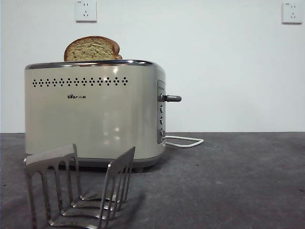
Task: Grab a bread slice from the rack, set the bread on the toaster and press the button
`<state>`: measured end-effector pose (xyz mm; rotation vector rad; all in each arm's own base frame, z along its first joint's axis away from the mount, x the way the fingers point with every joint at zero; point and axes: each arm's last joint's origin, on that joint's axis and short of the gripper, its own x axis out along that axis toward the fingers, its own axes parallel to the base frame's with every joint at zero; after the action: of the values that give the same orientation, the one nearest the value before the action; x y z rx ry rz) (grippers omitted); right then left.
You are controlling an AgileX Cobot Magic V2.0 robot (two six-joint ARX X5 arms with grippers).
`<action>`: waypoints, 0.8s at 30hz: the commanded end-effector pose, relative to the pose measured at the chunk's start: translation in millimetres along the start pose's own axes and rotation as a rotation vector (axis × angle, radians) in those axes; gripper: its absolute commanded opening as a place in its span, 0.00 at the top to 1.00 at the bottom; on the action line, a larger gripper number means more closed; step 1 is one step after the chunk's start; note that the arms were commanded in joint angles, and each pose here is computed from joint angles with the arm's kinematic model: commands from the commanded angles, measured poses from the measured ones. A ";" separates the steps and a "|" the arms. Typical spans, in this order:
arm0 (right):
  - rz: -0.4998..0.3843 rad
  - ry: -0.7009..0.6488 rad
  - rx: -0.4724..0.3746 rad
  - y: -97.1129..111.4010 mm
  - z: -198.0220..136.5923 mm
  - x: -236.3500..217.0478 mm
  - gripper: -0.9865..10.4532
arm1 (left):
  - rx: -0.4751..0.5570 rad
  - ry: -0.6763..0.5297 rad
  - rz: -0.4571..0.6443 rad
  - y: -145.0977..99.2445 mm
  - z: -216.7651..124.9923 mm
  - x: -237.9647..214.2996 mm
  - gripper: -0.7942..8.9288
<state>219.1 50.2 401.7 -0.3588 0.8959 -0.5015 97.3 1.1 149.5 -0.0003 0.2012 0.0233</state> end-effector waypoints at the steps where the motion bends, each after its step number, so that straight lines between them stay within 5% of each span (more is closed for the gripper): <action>1: -0.004 0.018 -0.017 0.6 -0.9 0.8 0.91 | -0.006 0.006 0.006 0.5 -2.6 1.5 0.92; 10: 0.004 0.015 -0.012 0.2 -1.0 0.3 0.91 | -0.006 0.033 0.007 0.4 -4.5 3.0 0.92; 16: -0.007 -0.028 0.052 -18.9 -14.6 -9.3 0.91 | -0.006 0.038 0.007 0.4 -4.9 3.3 0.92; 24: 0.014 -0.291 0.371 -34.0 -70.4 2.4 0.91 | -0.006 0.039 0.007 0.4 -4.9 3.3 0.92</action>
<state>156.2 15.6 388.6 -0.1128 0.5461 -0.5748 99.0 1.1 146.4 -0.0001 0.2405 0.0233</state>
